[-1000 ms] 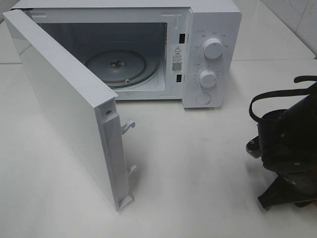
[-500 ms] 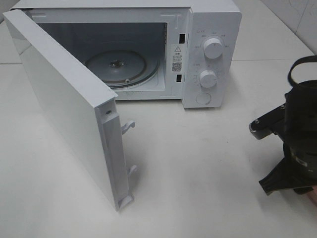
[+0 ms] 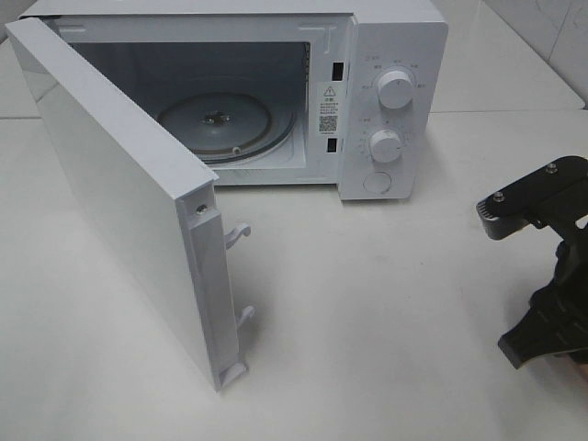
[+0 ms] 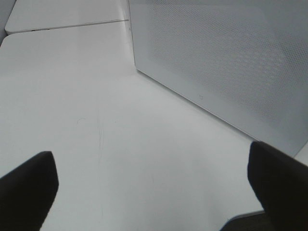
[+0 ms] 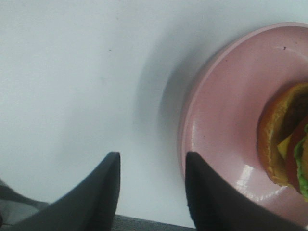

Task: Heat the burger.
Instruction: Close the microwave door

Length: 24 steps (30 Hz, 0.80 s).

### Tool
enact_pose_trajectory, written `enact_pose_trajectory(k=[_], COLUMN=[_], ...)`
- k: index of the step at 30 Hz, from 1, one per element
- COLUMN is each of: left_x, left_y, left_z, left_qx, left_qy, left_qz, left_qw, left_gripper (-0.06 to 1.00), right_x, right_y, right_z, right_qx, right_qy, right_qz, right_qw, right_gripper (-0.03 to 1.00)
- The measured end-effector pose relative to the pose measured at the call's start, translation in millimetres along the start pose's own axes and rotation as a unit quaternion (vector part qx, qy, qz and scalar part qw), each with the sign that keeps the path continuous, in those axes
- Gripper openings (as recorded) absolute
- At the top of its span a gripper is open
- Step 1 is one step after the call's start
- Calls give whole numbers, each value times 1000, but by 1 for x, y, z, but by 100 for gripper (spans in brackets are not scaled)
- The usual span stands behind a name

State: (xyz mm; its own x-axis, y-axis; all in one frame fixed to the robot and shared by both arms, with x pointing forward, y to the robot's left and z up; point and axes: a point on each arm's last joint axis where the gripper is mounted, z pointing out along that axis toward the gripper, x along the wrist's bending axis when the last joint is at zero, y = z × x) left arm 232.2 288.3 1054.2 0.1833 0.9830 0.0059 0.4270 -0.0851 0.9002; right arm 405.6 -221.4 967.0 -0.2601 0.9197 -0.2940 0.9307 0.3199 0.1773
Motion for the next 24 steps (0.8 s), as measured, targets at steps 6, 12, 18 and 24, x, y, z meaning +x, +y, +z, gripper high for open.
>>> enact_pose_trajectory(k=[6,12,18,24], left_x=[0,0,0,0], left_y=[0,0,0,0], left_z=[0,0,0,0], left_qx=[0,0,0,0], left_qy=[0,0,0,0], left_qz=[0,0,0,0], left_qw=[1000,1000,1000,1000], left_gripper=[99,99,99,99], right_x=[2,-1,-8,-16], right_y=[-7,-17,-27,-42], right_z=[-14,-35,-52,-67], right_qx=[-13,-54,-100,-126], right_qy=[50,103,121,131], right_qz=[-10,-20,-30,-27], right_qw=[999,993,987,983], right_gripper=[44,46,61,79])
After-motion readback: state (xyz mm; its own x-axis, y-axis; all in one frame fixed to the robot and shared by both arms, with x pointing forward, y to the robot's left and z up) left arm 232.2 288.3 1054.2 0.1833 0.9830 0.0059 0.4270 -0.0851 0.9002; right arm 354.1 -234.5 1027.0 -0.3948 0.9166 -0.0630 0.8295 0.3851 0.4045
